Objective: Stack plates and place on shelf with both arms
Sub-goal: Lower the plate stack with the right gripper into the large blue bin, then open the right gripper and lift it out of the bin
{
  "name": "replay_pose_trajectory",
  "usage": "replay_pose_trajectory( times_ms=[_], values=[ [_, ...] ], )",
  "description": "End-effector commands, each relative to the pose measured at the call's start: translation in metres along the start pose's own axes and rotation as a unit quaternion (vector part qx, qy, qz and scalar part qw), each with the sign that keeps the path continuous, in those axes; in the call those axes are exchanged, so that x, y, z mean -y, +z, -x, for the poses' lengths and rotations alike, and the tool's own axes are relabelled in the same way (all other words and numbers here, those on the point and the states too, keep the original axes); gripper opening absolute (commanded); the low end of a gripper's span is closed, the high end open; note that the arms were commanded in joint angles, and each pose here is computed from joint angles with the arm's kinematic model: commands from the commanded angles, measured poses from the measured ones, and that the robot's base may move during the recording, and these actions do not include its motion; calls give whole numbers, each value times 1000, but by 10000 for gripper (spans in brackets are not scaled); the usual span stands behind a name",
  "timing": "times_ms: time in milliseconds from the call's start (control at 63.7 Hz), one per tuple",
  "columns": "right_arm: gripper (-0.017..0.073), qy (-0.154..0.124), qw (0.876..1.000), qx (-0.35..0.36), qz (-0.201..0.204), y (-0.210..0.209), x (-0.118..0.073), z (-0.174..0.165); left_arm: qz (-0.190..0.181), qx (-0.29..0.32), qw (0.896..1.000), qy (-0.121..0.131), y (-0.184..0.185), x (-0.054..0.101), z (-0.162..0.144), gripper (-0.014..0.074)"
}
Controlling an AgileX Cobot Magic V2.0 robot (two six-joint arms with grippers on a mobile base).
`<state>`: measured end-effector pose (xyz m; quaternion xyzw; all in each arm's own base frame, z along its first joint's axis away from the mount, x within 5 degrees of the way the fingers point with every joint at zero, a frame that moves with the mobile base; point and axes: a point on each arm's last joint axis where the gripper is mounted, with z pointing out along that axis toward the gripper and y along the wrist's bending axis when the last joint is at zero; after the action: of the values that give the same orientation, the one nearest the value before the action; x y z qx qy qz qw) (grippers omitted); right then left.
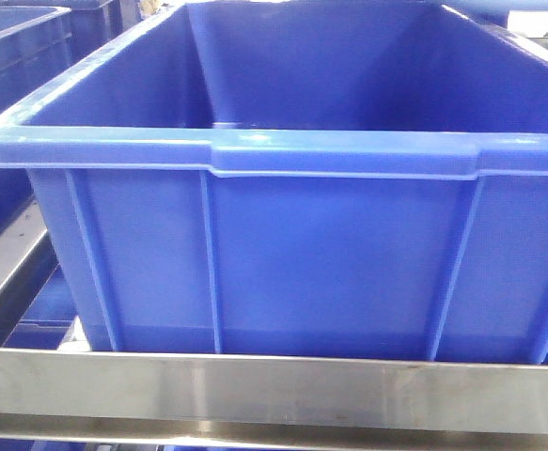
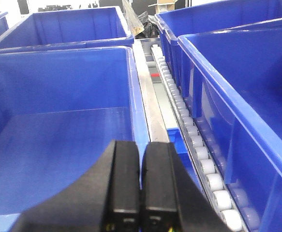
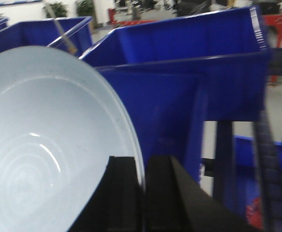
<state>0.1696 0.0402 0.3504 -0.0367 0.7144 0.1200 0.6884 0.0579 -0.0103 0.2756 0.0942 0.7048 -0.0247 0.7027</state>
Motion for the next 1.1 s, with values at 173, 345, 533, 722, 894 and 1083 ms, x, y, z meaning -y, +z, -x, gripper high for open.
replay_pose_trajectory(
  times_ms=[173, 345, 533, 722, 894, 1083],
  values=[
    [49, -5, 995, 95, 16, 59, -19, 0, 7, 50, 999, -7, -1, -2, 16, 81],
    [49, -12, 997, 76, 33, 90, -33, -19, 7, 50, 999, -7, -1, -2, 16, 81],
    [49, -20, 999, 33, 28, 111, -34, -45, 7, 50, 999, -7, -1, -2, 16, 81],
    [49, -23, 999, 16, 26, 117, -34, -55, 7, 50, 999, -7, -1, -2, 16, 81],
    [56, -24, 999, 7, 25, 120, -34, -61, 7, 50, 999, -7, -1, -2, 16, 81],
    [141, -25, 999, -4, 25, 122, -34, -65, 7, 50, 999, -7, -1, -2, 16, 81]
  ],
)
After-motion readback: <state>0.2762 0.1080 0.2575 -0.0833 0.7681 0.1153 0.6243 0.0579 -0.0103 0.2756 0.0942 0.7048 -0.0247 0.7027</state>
